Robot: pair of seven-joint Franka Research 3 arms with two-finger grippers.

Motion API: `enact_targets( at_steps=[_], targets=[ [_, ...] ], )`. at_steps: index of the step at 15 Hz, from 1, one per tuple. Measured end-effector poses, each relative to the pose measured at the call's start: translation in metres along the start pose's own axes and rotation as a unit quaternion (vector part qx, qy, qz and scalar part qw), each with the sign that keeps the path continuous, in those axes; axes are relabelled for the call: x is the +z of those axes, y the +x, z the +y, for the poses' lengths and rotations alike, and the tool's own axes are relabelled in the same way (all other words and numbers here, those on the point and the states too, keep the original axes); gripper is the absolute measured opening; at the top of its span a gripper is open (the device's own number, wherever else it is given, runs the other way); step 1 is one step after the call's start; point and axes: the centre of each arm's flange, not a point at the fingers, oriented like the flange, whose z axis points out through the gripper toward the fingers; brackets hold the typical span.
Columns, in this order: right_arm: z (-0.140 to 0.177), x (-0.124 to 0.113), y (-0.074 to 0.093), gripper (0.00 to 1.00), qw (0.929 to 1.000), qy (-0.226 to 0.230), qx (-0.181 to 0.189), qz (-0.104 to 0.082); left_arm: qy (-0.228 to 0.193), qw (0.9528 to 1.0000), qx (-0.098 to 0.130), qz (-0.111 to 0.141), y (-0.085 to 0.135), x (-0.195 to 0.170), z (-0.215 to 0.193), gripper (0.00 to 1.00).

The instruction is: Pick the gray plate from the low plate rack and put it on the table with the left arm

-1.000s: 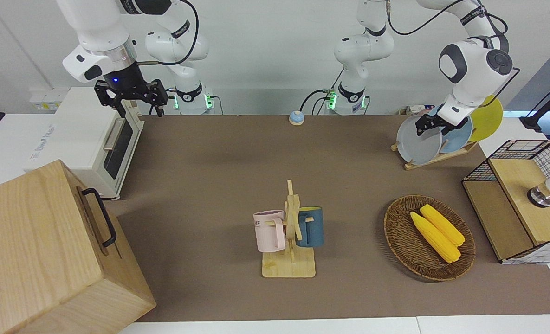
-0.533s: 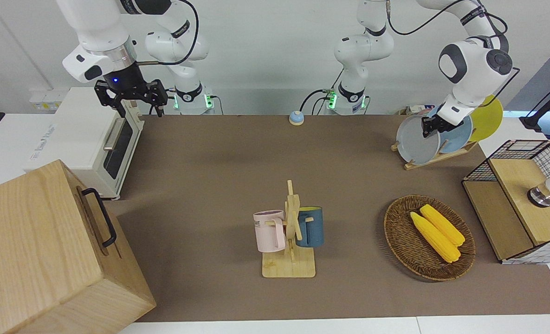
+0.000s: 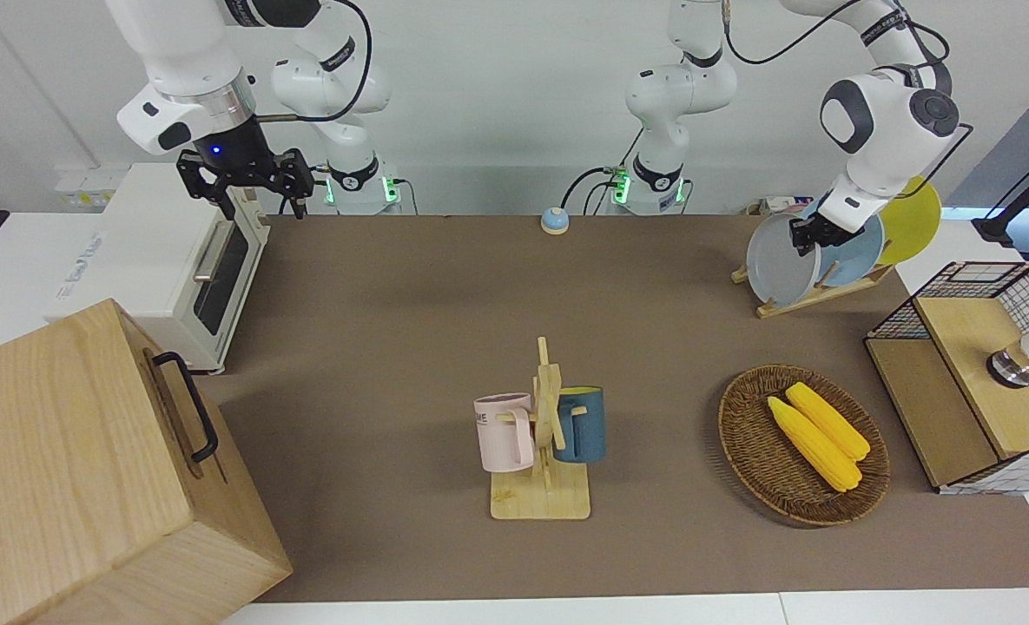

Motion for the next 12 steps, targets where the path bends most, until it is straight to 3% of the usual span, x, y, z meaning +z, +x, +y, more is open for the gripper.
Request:
enact_targets(
  at_steps=[7, 12],
  targets=[
    [0.000, 0.000, 0.000, 0.99, 1.0000, 0.000, 0.000, 0.000, 0.007, 0.9998, 0.005, 0.019, -0.016, -0.034, 0.007, 0.09],
    [0.000, 0.000, 0.000, 0.99, 1.0000, 0.000, 0.000, 0.000, 0.013, 0.9998, 0.009, 0.013, -0.025, -0.069, 0.027, 0.09]
  ],
)
